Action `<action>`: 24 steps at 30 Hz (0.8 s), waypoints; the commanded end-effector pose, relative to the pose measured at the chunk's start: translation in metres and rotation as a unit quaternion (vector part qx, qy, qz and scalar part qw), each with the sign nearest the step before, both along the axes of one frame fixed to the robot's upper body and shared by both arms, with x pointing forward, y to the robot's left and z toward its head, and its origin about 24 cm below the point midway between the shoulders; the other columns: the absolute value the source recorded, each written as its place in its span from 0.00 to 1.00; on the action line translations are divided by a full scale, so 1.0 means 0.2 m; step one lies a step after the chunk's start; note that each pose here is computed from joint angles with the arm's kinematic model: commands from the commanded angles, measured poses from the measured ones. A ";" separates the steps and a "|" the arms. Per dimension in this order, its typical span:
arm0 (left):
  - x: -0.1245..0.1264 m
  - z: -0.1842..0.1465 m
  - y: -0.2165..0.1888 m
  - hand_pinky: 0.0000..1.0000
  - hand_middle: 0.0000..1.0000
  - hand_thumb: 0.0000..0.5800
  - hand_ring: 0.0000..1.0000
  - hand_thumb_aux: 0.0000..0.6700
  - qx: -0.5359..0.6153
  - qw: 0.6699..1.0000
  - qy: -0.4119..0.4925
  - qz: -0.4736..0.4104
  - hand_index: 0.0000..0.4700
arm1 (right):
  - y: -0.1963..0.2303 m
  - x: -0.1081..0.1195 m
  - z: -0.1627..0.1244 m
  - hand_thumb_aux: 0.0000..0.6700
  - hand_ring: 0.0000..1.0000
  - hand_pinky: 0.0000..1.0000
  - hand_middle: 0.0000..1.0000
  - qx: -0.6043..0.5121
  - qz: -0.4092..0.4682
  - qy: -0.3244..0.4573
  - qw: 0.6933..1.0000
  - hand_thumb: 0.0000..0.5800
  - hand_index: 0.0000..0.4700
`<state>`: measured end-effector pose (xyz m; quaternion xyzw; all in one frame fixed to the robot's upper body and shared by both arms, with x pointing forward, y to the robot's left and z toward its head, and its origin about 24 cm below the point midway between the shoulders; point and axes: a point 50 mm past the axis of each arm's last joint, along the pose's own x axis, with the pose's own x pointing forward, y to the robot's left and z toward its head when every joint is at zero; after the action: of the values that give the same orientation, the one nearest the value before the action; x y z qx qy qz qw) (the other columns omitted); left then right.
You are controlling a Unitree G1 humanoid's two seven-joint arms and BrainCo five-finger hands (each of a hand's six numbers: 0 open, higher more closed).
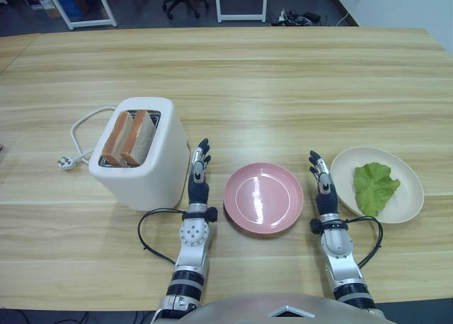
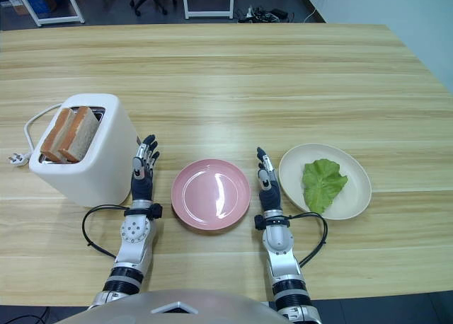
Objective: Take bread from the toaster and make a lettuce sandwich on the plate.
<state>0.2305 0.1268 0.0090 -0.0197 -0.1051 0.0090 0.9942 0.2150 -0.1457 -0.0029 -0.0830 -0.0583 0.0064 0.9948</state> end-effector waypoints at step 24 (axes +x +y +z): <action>-0.36 1.03 0.42 0.00 0.00 0.00 0.00 0.00 0.176 0.909 -0.376 0.028 0.00 | 0.01 0.00 0.00 0.00 0.00 0.00 0.00 0.015 -0.017 -0.004 1.000 0.00 0.00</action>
<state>0.1780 0.1782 0.1758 0.0727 -0.4258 -0.0247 0.9015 0.2151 -0.1459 0.0004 -0.0846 -0.0719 -0.0078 0.9938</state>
